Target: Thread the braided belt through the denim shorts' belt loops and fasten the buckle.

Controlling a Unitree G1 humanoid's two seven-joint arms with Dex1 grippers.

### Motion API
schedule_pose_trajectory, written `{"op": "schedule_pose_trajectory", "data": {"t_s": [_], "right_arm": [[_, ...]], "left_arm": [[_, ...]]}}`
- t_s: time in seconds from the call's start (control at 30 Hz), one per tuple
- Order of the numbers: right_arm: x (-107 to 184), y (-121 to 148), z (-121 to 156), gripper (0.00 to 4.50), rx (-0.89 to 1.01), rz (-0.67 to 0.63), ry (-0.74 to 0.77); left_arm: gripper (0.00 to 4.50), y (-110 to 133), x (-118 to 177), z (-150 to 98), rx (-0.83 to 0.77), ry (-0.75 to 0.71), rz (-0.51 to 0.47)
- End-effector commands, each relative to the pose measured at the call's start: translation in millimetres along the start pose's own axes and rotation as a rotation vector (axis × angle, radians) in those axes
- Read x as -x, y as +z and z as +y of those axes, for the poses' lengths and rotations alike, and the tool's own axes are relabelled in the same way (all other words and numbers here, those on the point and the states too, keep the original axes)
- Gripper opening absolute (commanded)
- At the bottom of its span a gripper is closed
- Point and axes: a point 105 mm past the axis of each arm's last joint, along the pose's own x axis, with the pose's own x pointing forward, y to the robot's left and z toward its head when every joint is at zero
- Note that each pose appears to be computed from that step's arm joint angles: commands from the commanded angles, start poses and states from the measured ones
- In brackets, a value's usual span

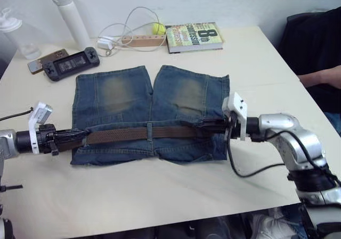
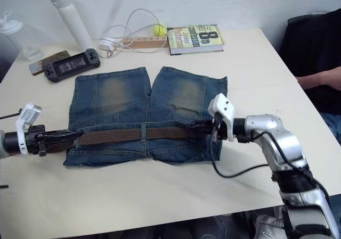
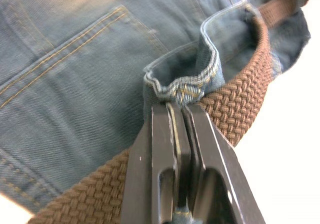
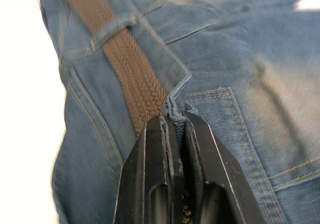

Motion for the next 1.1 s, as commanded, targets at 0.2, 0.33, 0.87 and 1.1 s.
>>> {"op": "schedule_pose_trajectory", "data": {"t_s": [0.2, 0.33, 0.87, 1.1], "right_arm": [[38.0, -9.2, 63.3, 0.00, 0.674, -0.120, -0.070], [55.2, -30.7, 98.9, 0.00, 0.690, -0.153, -0.061], [111.9, -57.1, 107.1, 3.33, 0.653, -0.042, -0.043], [137.8, -50.1, 25.0, 4.50, 0.644, 0.072, -0.314]], "left_arm": [[0.02, -29.8, 21.1, -68.5, -0.217, -0.213, 0.157], [0.02, -75.1, 28.1, -67.3, -0.136, -0.182, 0.309], [2.29, -41.8, 56.0, -87.7, 0.337, -0.294, 0.144], [4.46, -9.1, 82.6, -55.6, 0.321, -0.151, -0.002]]}}
